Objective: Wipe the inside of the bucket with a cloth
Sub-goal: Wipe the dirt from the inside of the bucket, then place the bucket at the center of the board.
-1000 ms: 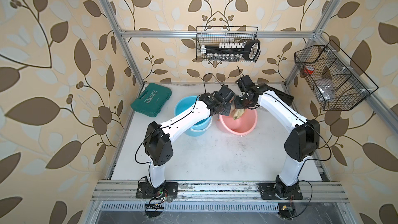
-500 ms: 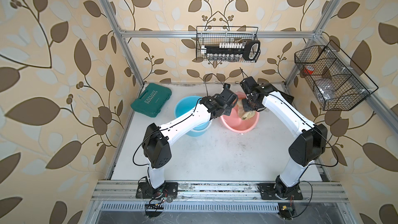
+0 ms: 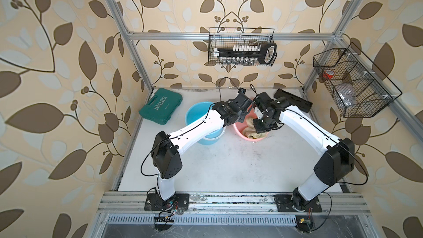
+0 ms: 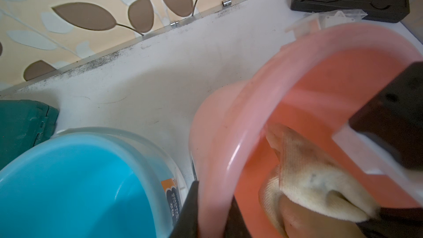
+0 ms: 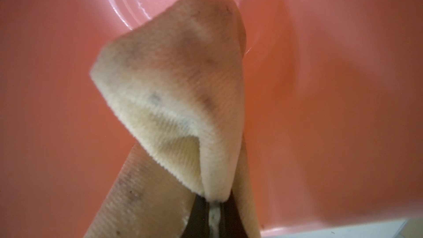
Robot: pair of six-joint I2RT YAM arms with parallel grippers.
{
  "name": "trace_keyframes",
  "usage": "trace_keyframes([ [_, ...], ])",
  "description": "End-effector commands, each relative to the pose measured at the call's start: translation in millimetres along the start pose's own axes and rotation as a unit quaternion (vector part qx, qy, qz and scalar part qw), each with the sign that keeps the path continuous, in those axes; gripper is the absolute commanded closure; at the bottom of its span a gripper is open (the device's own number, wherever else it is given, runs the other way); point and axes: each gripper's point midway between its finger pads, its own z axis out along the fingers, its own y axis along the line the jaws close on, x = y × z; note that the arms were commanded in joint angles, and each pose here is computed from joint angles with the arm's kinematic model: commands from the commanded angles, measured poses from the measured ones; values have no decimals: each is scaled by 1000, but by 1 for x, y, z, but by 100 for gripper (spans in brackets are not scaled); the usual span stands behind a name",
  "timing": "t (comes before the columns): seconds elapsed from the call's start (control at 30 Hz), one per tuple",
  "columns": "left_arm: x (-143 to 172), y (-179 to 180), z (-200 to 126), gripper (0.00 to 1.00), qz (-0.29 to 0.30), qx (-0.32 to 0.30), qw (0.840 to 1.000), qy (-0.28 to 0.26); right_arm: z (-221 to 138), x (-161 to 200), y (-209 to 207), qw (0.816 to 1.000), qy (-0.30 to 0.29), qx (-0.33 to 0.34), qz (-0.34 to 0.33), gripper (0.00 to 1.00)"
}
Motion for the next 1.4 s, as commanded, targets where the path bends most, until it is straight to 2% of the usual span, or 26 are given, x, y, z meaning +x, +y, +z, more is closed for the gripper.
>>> trace_keyframes([
  [0.0, -40, 10, -27, 100, -29, -7, 997, -66, -3, 19, 1, 999, 25, -22, 0, 100],
  [0.1, -41, 12, -28, 100, -28, -11, 997, -66, -3, 29, -17, 999, 34, 6, 14, 100],
  [0.23, -43, 15, -32, 100, -24, -17, 997, -68, -12, 39, -67, 993, 28, 103, 40, 100],
  [0.37, -45, 17, -34, 100, -21, -20, 997, -73, -30, 44, -92, 988, 5, 141, 67, 100],
  [0.5, -48, 16, -37, 100, -22, -18, 997, -74, -48, 49, -121, 975, -8, 208, 80, 100],
  [0.77, -50, 17, -37, 100, -27, -19, 997, -74, -96, 55, -162, 954, -92, 243, 148, 100],
  [0.87, -49, 12, -34, 100, -37, -7, 997, -68, -112, 49, -157, 953, -160, 201, 158, 100],
  [0.93, -49, 9, -31, 100, -43, -2, 997, -63, -127, 46, -153, 946, -213, 179, 166, 100],
  [1.03, -50, 8, -24, 100, -65, 13, 996, -52, -136, 36, -138, 944, -260, 117, 166, 100],
  [1.23, -48, 9, 4, 100, -139, 73, 988, -1, -127, 20, -119, 951, -256, 25, 169, 100],
  [1.37, -48, 8, 16, 100, -151, 90, 984, 14, -124, 8, -110, 946, -275, -36, 167, 100],
])
